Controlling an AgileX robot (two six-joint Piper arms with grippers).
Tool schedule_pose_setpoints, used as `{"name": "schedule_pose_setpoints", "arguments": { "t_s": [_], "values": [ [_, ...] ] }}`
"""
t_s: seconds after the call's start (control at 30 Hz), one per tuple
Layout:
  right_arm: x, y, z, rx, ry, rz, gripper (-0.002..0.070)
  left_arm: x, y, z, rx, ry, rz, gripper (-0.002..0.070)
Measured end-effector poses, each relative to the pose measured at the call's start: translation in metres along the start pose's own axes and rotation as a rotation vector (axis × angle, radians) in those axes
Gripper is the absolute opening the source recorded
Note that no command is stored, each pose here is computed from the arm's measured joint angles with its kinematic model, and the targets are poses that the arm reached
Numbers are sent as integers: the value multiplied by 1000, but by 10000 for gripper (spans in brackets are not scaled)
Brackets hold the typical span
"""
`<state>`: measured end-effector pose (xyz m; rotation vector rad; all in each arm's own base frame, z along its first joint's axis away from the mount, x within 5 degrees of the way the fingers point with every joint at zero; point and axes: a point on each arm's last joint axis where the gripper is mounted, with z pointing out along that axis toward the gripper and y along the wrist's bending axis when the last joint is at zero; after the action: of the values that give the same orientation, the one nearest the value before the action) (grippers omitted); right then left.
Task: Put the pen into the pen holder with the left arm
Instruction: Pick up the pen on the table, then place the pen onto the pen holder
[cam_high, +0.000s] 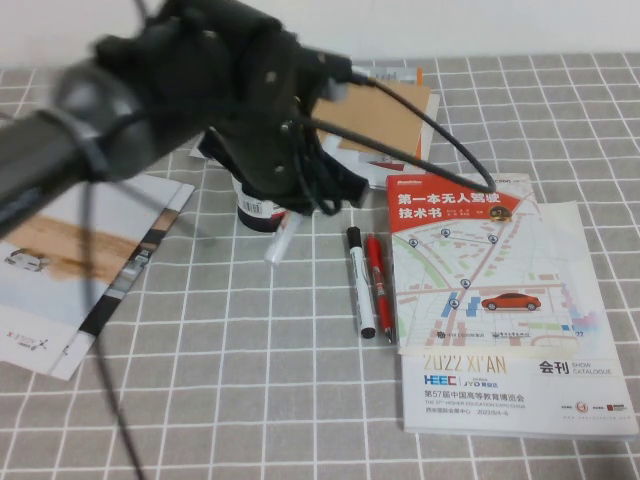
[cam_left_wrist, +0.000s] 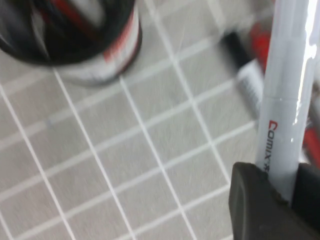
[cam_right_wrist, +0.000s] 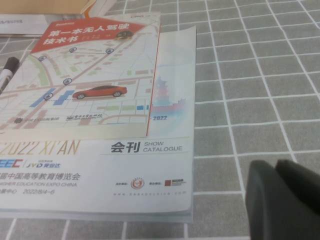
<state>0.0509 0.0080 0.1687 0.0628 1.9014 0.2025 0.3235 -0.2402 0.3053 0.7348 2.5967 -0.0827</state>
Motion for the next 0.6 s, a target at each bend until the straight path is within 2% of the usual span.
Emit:
{"name": "schedule_pose_setpoints", "arguments": {
  "t_s": [0.2,0.3,0.47,0.6],
  "values": [
    [0,0,0,0,0,0,-13,25,9,-37,-14,-301,31,106],
    [0,0,0,0,0,0,-13,41,16,-41,4,-492,17,106],
    [0,0,0,0,0,0,-13,58,44,-40,40,-814,-54,106],
    [0,0,0,0,0,0,-13,66,64,-30,52,-961,-113,106]
  ]
}}
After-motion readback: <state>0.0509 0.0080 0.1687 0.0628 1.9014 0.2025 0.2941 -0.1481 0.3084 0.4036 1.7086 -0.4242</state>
